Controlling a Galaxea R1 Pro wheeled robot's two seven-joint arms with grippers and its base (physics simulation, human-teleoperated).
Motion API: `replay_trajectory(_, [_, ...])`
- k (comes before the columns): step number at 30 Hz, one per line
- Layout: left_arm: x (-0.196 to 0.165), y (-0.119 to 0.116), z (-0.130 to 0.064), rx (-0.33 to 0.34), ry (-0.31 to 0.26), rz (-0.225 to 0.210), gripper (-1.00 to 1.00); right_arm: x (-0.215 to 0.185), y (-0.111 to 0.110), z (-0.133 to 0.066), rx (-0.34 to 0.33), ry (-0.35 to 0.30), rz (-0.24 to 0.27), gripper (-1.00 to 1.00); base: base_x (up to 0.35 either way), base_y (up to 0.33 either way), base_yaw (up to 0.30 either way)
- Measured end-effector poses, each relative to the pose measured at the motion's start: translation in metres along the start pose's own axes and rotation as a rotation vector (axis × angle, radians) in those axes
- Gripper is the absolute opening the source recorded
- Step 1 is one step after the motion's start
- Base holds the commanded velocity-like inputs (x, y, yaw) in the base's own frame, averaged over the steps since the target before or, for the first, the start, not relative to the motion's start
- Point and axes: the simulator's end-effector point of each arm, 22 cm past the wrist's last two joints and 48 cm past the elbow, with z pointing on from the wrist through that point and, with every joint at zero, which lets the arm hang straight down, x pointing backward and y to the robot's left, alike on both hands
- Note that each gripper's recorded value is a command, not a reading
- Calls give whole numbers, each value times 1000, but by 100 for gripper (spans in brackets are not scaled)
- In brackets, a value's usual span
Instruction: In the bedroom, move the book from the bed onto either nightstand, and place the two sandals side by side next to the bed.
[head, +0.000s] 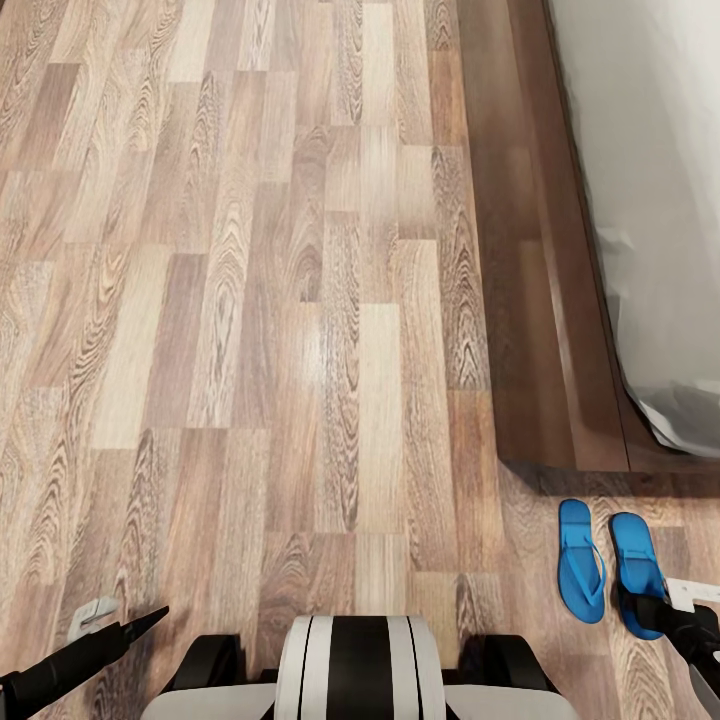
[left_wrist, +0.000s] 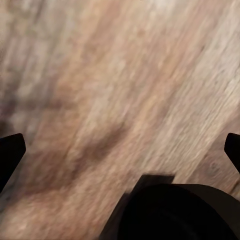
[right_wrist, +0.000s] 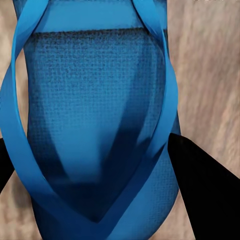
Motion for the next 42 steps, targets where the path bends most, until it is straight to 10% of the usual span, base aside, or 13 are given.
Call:
replay_trajectory(3, [0,0,0,-1,0,0,100,0,0,0,0,0,0,-100,0,0,0])
replay_trajectory(4, [0,0,0,-1,0,0,100,0,0,0,0,0,0,100,0,0,0])
replay_trajectory(42, [-23,-19,-9,30,-50,30,100,-30,-5,-12,1,-60,26,100,0,0,0])
